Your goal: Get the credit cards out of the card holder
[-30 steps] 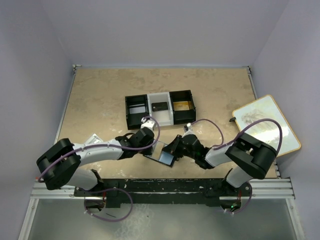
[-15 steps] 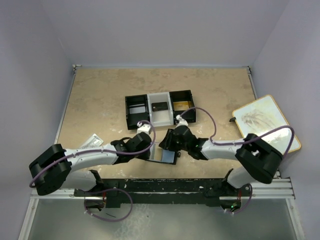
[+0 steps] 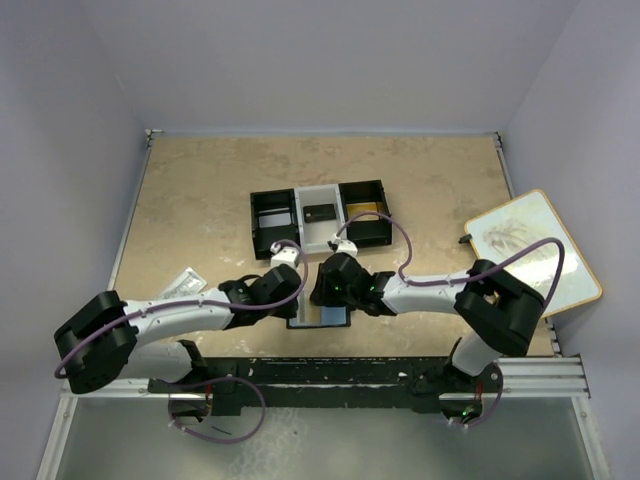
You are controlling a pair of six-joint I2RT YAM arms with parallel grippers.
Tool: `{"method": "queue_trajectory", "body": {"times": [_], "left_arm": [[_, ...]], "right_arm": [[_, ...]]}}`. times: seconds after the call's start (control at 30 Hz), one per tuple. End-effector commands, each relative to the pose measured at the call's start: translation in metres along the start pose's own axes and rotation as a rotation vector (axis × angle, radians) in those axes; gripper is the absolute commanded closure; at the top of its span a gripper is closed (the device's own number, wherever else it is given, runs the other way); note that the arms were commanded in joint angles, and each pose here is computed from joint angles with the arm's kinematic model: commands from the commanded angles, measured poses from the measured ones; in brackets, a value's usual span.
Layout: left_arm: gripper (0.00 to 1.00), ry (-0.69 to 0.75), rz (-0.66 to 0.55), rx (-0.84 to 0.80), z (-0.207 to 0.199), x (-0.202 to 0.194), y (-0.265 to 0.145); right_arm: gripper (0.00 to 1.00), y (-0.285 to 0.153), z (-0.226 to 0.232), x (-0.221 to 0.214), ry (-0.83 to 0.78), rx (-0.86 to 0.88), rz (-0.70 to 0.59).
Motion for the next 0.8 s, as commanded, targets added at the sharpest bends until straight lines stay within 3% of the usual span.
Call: {"method": "queue_trajectory", "body": {"times": [0.0, 0.2, 0.37, 0.5, 0.77], "left_arm": [[0.80, -0.014, -0.033, 0.017, 0.005, 0.003, -0.003], [0.80, -0.021, -0.041, 0.006, 0.002, 0.005, -0.004], [0.80, -0.023, -0.039, 0.002, 0.001, 0.005, -0.004], [0.80, -0.022, -0.039, 0.006, 0.003, 0.004, -0.004], [0.80, -0.021, -0.034, 0.004, 0.001, 0.004, -0.003]], "right_arm": [[0.64, -0.012, -0.012, -0.018, -0.042, -0.022, 0.066], [0.72, -0.003, -0.016, -0.025, -0.066, -0.040, 0.097], [0.72, -0.011, -0.010, -0.023, -0.033, 0.017, 0.078], [0.66, -0.026, -0.001, -0.011, -0.012, 0.075, 0.016], [0.73, -0.021, -0.005, -0.011, -0.021, 0.036, 0.024]]}}
Point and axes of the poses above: each gripper's point midway between its finger pads, its own y axis out along the fingers, its own z axis along the line the jaws close on, x = y × z, the point moved 4 cm from there along -y, back along the fingers, and after that the axes turned 11 degrees about -y, right-handed, at the moved point
